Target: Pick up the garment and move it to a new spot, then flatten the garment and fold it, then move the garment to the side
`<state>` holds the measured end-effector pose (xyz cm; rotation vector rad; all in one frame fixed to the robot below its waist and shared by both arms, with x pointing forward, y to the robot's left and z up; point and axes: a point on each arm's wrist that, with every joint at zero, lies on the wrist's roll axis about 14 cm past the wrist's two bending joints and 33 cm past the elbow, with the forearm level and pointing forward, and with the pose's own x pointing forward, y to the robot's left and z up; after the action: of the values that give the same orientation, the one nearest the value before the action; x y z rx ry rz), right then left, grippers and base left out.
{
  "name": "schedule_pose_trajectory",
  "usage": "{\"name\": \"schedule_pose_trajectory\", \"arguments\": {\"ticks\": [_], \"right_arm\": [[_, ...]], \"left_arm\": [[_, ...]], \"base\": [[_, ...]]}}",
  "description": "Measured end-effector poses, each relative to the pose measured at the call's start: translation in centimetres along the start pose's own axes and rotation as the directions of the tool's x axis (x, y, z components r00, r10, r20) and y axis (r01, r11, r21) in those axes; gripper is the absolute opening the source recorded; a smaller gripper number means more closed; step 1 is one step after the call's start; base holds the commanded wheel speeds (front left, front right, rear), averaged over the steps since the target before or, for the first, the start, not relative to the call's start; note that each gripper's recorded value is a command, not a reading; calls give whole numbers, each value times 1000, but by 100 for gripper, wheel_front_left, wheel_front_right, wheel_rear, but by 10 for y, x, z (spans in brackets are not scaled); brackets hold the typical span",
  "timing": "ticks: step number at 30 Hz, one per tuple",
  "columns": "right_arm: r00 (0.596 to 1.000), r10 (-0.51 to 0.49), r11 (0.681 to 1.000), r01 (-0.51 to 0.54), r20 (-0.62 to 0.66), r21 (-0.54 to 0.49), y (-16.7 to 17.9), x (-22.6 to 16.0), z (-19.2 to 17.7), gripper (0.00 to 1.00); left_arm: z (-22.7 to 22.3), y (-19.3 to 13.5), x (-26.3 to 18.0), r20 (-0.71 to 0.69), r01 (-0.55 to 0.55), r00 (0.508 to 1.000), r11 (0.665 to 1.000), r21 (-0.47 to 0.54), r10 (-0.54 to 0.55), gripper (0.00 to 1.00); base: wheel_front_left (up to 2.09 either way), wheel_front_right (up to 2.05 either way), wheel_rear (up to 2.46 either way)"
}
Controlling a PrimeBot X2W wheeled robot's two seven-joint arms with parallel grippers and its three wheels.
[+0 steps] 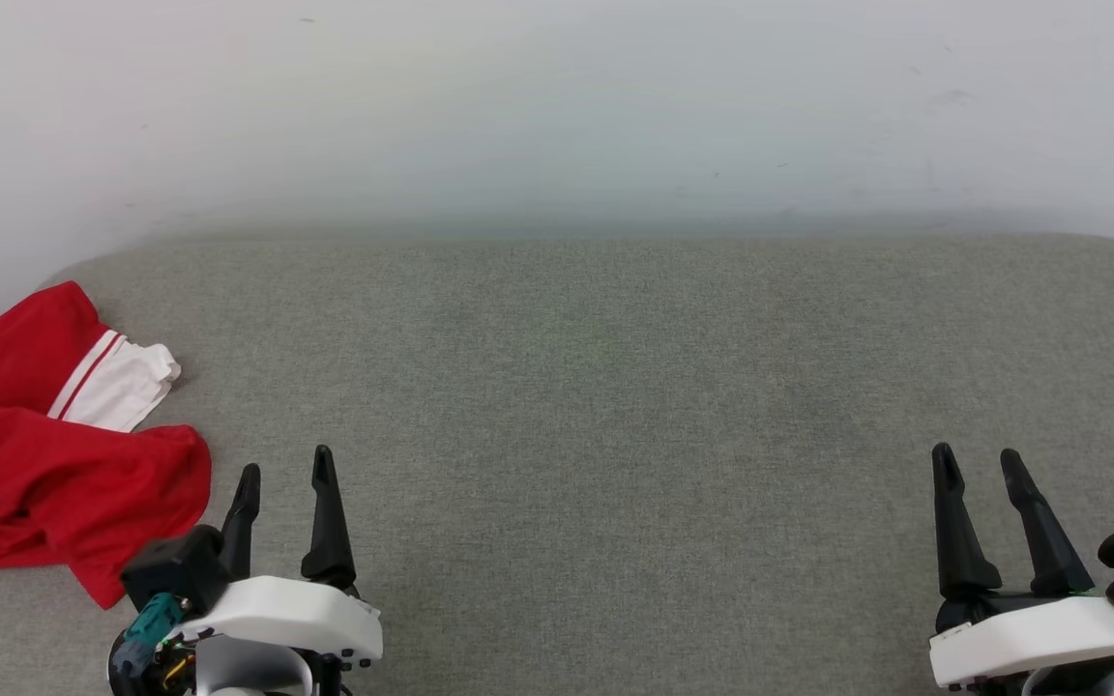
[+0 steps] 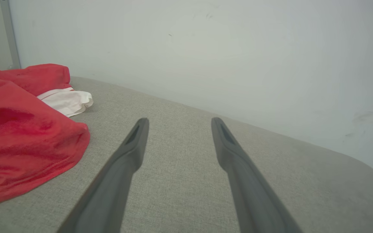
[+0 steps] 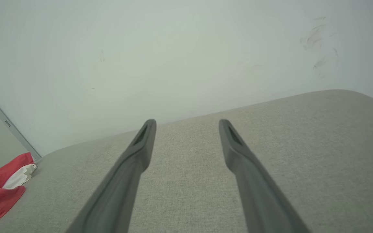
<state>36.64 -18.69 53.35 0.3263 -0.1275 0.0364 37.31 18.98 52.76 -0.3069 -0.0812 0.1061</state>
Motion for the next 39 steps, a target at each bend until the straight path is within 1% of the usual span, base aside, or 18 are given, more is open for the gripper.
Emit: {"name": "schedule_pose_trajectory", "arguments": {"ticks": [18,27,39], "right_arm": [[998,48,987,-42,37,-154,10,-2,9,100],[997,67,977,-55,50,-207,13,-2,12,100],[995,79,966,-61,63,-250,15,-5,14,100]], "left_arm": [[9,-13,-3,59,49,997,988,145,-58,100],[12,-17,-6,83,59,994,976,207,-78,100],[15,-21,-10,111,66,989,956,285,-102,100]], "base": [[0,0,0],[0,0,0],[0,0,0]]}}
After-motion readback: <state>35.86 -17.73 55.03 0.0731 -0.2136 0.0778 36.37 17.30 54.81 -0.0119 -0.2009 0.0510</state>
